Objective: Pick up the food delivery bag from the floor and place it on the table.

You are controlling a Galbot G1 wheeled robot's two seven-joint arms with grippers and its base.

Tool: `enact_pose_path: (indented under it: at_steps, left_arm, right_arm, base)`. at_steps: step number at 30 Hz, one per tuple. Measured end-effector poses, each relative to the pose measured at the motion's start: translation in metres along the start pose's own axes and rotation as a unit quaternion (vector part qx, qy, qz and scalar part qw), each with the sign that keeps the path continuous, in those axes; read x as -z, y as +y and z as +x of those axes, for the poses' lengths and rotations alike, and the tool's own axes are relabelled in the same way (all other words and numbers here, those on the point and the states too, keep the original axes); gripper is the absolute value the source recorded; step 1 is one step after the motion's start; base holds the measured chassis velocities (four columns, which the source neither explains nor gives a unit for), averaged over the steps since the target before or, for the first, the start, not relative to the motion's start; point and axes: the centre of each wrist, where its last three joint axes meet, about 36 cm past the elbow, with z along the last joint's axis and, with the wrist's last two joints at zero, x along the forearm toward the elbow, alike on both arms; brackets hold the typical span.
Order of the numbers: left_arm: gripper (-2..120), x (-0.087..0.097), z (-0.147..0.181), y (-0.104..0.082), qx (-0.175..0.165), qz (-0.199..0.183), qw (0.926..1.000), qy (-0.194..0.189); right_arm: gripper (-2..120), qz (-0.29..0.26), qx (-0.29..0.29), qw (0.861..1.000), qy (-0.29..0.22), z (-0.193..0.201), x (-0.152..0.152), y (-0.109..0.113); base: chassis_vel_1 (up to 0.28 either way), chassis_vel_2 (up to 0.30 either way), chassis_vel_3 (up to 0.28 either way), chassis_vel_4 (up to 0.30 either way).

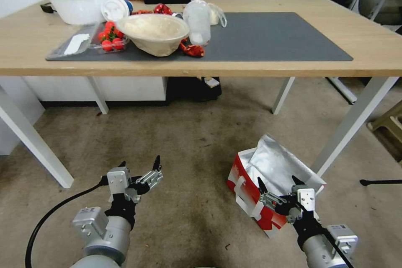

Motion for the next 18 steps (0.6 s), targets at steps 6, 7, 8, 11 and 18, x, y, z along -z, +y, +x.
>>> enact_pose_path:
  at_steps: [6,7,8,11,18]
  left_arm:
    - [100,0.0005,-0.0004,0.0003,0.000,0.000,1.0000,-0.002]
    - [100,0.0005,-0.0005,0.0002,0.001,0.000,1.0000,-0.002]
    - [100,0.0005,-0.0005,0.0002,0.001,0.001,1.0000,-0.002]
    - [100,0.0005,-0.0004,0.0003,0.001,0.001,1.0000,-0.003]
    - [100,0.0008,-0.0007,0.0008,0.001,0.000,1.0000,-0.006]
  right_arm:
    - [100,0.001,0.000,1.000,-0.002,-0.0005,0.0005,-0.0005]
    - [100,0.001,0.000,1.000,-0.002,-0.0007,0.0006,-0.0005]
    - [100,0.001,0.000,1.000,-0.002,-0.0009,0.0003,-0.0004]
    - [100,0.000,0.000,1.000,-0.002,-0.0010,0.0003,0.0000]
    - [100,0.000,0.000,1.000,-0.002,-0.0012,0.0004,0.0000]
  base:
    - [0.000,0.000,0.000,0.000]
    - [0.000,0.000,0.000,0.000]
    - [0.000,0.000,0.000,0.000]
    - [0.000,0.000,0.000,0.000]
    - [0.000,0.000,0.000,0.000]
